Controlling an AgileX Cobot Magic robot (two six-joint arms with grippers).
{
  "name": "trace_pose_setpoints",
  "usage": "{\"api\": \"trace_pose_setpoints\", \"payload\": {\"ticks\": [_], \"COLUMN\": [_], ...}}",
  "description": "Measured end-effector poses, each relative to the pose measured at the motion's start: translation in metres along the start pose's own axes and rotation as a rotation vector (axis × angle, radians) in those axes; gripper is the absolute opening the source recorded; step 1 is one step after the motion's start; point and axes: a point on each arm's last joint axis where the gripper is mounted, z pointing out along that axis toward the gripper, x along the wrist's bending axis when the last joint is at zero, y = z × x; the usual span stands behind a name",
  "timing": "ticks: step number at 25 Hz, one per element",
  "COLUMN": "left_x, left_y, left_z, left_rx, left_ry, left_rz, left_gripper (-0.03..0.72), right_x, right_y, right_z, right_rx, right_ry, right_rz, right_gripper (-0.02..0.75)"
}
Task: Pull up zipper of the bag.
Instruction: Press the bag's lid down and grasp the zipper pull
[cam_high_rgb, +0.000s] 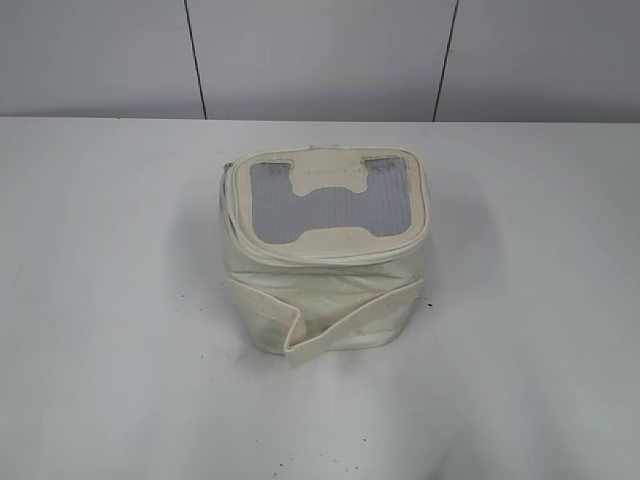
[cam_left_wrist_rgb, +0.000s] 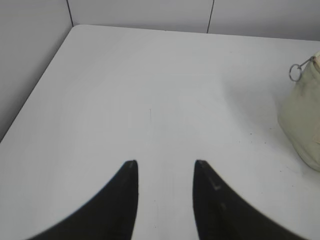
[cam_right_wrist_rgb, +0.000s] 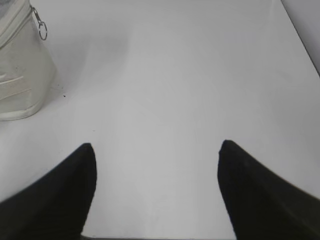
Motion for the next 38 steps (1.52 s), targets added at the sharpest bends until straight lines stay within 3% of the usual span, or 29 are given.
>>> {"api": "trace_pose_setpoints", "payload": {"ticks": [13, 19, 26, 31, 33, 38], "left_x": [0.000, -0.008, -0.019, -0.032, -0.038, -0.056], "left_y": [0.000, 0.030, 0.066, 0.083, 0.089, 0.107], "left_z": [0.000, 0.001, 0.036, 0.067, 0.083, 0.124], "left_rx": [0.001, -0.129, -0.176, -0.089, -0.027, 0.171], "left_ry": [0.000, -0.070, -0.189, -0.297, -0.331, -0.417], "left_rz": [0.000, -0.042, -0.129, -0.138, -0.108, -0.003], "left_gripper": [0.291, 0.291, 0.291, 0.291, 0.291, 0.291], "right_x": [0.000, 0.000, 0.000, 0.009, 0.010, 0.017], "right_y": [0.000, 0.000, 0.011, 0.062, 0.078, 0.113], "right_z": [0.000, 0.000, 0.004, 0.022, 0.038, 0.102], "right_rx": [0.000, 0.000, -0.002, -0.146, -0.126, 0.069], "right_ry": [0.002, 0.001, -0.001, 0.110, 0.125, 0.205], "right_rz": [0.001, 0.000, 0.000, 0.108, 0.131, 0.109], "right_gripper": [0.586, 0.586, 0.586, 0.586, 0.586, 0.586]}}
